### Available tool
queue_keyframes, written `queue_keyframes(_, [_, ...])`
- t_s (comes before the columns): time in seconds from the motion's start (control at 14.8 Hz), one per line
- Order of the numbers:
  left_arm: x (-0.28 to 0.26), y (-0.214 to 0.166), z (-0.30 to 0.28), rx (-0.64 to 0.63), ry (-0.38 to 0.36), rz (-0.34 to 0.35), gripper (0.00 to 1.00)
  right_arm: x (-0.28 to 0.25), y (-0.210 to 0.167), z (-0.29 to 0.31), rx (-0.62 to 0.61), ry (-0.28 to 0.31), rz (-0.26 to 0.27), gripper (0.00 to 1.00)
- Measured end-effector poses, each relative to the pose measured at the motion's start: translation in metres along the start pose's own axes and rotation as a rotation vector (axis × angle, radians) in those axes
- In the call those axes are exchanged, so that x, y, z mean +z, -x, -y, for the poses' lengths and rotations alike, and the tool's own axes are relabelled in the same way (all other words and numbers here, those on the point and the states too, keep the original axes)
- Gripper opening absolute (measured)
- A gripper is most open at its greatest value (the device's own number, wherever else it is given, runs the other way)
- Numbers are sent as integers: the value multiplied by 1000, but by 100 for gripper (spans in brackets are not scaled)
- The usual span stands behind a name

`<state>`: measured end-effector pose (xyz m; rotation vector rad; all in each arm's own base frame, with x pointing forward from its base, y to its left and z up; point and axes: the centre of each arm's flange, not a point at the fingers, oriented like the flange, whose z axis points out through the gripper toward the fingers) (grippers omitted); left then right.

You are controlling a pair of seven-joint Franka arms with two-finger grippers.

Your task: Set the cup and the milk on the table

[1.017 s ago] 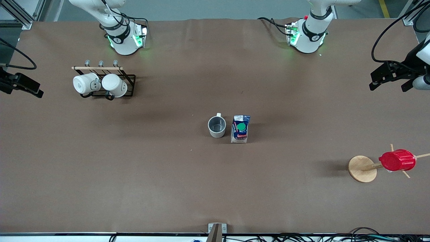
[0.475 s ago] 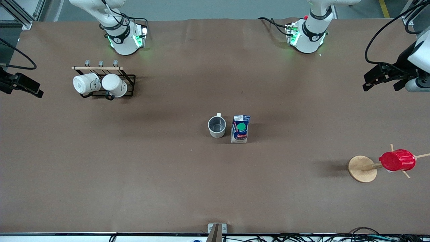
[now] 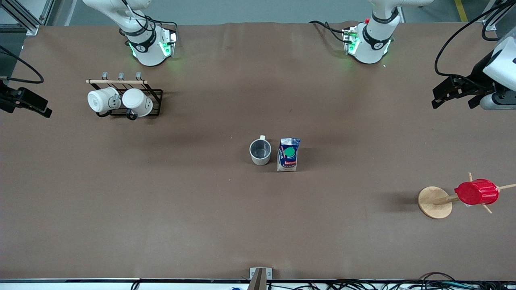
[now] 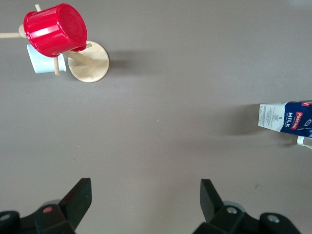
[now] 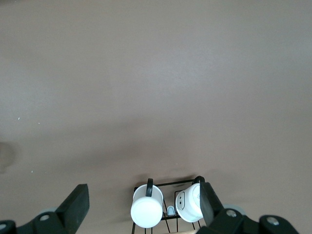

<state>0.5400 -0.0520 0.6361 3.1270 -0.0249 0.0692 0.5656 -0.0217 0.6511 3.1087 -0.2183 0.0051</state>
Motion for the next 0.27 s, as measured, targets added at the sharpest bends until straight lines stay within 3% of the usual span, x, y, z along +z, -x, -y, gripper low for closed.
queue_keyframes(0.27, [-3,0,6,16,1,-7,99,0,0,0,0,0,-1,100])
